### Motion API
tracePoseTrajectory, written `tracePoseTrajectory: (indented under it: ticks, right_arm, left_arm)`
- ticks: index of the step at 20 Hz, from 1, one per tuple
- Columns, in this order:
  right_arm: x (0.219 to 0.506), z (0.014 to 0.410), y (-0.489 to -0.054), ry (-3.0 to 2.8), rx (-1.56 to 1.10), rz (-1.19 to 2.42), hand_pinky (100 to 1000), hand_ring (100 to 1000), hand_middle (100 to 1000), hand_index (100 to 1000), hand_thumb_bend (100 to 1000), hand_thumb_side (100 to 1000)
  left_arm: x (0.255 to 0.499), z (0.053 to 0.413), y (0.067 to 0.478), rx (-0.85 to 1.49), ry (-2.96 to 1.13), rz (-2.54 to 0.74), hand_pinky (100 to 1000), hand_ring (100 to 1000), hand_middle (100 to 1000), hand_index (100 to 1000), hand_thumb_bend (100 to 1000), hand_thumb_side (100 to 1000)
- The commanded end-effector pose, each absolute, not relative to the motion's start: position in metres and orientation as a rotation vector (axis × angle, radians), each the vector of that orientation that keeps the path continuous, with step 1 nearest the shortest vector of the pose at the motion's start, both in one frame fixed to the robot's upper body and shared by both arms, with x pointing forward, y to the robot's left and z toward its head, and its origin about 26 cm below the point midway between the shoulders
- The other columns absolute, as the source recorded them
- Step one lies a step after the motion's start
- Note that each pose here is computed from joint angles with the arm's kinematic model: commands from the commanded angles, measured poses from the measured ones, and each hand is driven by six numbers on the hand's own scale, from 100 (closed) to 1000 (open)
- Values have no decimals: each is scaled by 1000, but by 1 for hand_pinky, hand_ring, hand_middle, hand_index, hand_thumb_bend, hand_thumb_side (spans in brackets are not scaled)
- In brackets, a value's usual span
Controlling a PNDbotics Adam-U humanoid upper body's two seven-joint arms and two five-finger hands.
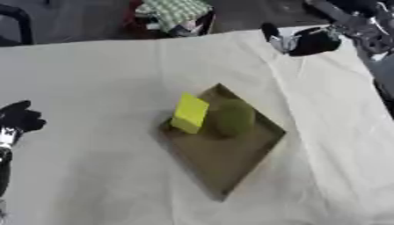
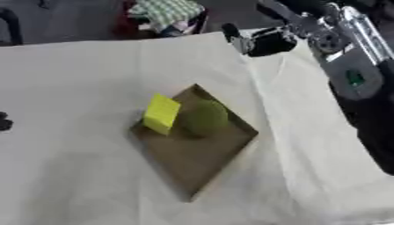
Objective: Pick up objects on the table and place them in the box.
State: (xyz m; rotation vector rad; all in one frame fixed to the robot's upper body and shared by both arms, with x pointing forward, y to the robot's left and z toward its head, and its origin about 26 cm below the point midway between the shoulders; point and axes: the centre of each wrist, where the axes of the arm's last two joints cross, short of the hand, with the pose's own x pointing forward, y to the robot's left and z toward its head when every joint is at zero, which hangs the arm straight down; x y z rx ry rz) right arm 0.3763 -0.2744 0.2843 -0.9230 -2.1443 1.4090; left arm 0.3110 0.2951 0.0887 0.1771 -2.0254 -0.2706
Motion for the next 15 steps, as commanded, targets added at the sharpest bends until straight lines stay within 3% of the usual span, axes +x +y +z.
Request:
tracePoseTrajectory:
  ticks: [1, 15]
  right_arm:
    - [367, 295, -285, -2221, -940, 1269, 779, 816, 874, 972, 100, 261]
    - [351, 274, -329, -2212, -930, 952, 741, 780, 838, 956, 100, 369]
  left_arm:
    - [311, 97, 301, 207, -2047, -287, 725, 643, 611, 807, 251, 796]
    - [310, 101, 310, 253, -2062, -234, 724, 641, 610, 805, 195, 791]
